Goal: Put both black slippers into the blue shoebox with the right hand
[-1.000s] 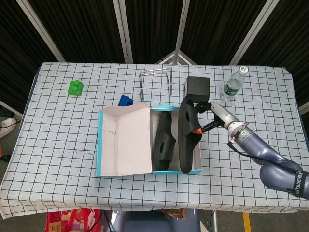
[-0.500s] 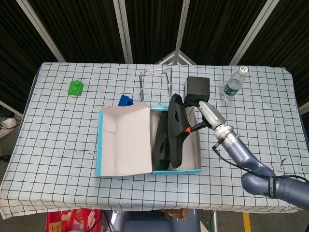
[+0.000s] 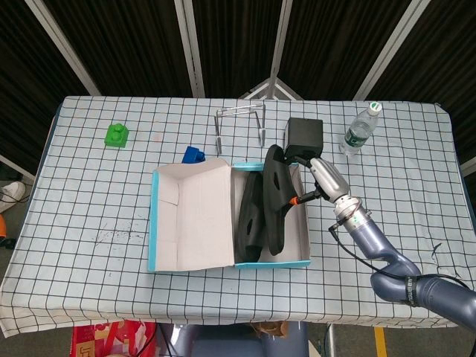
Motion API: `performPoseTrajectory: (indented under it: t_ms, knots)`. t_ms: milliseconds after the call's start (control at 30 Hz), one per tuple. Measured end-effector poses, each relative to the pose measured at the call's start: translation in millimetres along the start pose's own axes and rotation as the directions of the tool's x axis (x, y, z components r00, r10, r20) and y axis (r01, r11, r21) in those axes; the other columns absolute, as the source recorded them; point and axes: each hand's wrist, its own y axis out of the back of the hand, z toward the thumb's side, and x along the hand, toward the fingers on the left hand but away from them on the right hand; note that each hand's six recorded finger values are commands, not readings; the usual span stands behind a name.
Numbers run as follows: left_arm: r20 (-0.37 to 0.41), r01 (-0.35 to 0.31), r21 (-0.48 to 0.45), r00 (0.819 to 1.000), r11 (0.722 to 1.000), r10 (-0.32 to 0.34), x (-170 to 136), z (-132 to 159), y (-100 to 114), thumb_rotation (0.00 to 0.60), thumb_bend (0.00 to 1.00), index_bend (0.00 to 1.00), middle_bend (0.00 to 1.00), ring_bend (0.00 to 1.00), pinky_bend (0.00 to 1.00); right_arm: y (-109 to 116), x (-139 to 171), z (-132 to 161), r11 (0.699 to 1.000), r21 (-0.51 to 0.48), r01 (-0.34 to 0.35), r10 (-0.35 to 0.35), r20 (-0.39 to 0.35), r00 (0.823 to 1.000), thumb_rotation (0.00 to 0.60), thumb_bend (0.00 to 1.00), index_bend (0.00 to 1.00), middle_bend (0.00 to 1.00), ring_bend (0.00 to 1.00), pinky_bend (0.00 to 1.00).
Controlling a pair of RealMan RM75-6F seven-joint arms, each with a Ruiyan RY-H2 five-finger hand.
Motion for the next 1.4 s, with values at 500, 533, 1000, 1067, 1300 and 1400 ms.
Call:
performPoseTrajectory:
  t_ms: [500, 533, 1000, 1067, 1300, 1400]
  knots:
    - [-0.004, 0.004, 0.003, 1.0, 1.0, -0.004, 0.2, 0.4, -1.1, 0.6, 0.71, 0.15, 0.0, 0.0, 0.02, -32.4, 3.1, -12.2, 0.998, -0.016, -0.06, 0.06, -0.016, 0.998, 0.6, 0.11, 0.63, 0.45, 0.25, 0.09]
    - [-0.004, 0.004, 0.002, 1.0, 1.0, -0.004, 0.2, 0.4, -1.0, 0.6, 0.71, 0.15, 0.0, 0.0, 0.02, -34.6, 2.4, -11.3, 0.998, -0.016, -0.063, 0.063, -0.018, 0.998, 0.6, 0.11, 0.63, 0.45, 0.25, 0.09]
    - [-0.025, -0.003, 0.001, 1.0, 1.0, 0.003, 0.9, -4.3, 1.2, 0.6, 0.71, 0.15, 0.0, 0.0, 0.02, -52.6, -5.8, -10.2, 0.996, -0.017, -0.091, 0.091, -0.01, 0.996, 0.6, 0.11, 0.63, 0.45, 0.26, 0.33]
    - [-0.026, -0.003, 0.001, 1.0, 1.0, 0.003, 1.0, -4.4, 1.3, 0.6, 0.71, 0.15, 0.0, 0.0, 0.02, -53.8, -5.6, -11.5, 0.995, -0.017, -0.095, 0.095, -0.007, 0.995, 0.6, 0.11, 0.63, 0.45, 0.27, 0.38]
    - [-0.024, -0.003, 0.003, 1.0, 1.0, 0.003, 0.7, -3.2, 0.8, 0.6, 0.71, 0.15, 0.0, 0.0, 0.02, -53.7, -6.0, -10.6, 0.995, -0.013, -0.095, 0.095, -0.011, 0.995, 0.6, 0.12, 0.64, 0.45, 0.39, 0.41]
    - [-0.024, -0.004, 0.004, 1.0, 1.0, 0.004, 0.5, -2.9, 0.8, 0.6, 0.71, 0.15, 0.0, 0.0, 0.02, -54.8, -5.9, -10.1, 0.995, -0.013, -0.099, 0.099, -0.011, 0.995, 0.6, 0.12, 0.64, 0.45, 0.42, 0.43]
